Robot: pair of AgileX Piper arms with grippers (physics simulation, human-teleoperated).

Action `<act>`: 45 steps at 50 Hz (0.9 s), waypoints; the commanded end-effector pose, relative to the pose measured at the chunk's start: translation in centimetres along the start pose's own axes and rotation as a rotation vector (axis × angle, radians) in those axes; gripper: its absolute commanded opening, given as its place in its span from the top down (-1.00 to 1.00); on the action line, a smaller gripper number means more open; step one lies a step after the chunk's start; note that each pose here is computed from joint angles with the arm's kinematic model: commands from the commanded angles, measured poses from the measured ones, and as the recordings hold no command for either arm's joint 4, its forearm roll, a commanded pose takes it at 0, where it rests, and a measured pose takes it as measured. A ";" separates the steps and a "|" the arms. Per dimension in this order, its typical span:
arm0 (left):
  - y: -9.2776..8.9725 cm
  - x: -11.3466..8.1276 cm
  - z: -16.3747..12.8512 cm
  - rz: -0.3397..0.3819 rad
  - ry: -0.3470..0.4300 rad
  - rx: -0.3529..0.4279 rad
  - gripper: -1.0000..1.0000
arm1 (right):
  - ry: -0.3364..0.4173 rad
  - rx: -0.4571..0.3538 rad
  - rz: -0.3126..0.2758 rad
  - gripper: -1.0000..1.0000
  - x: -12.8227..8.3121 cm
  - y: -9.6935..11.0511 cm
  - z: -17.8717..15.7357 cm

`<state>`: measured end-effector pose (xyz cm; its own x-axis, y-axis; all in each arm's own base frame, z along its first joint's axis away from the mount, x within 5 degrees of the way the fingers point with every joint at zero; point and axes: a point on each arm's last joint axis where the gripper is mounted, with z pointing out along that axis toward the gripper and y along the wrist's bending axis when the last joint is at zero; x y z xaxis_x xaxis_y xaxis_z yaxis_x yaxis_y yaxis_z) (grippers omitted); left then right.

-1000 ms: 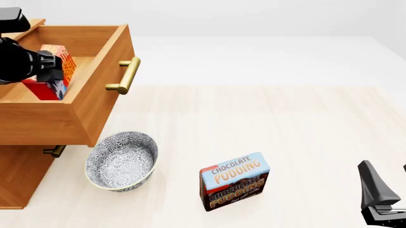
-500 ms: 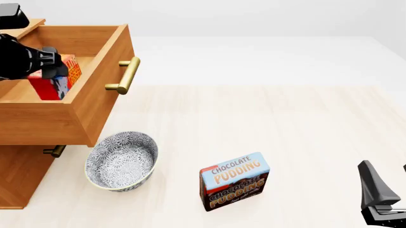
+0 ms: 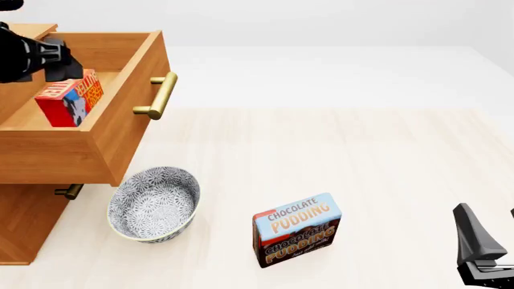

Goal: Put the butter at the back in the top drawer of the cabinet and close it.

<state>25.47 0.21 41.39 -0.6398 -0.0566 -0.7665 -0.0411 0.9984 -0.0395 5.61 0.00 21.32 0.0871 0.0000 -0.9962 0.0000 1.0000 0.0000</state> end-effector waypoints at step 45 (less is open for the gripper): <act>-8.0 -3.6 -6.9 0.113 -0.177 0.292 -1.00 | 0.000 0.000 0.000 -1.00 0.0 0.0 0.0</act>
<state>22.33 -6.11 48.92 -0.4892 0.0129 -0.8721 0.2083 0.9727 -0.1025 5.61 0.00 21.32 0.0871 0.0000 -0.9962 0.0000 1.0000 0.0000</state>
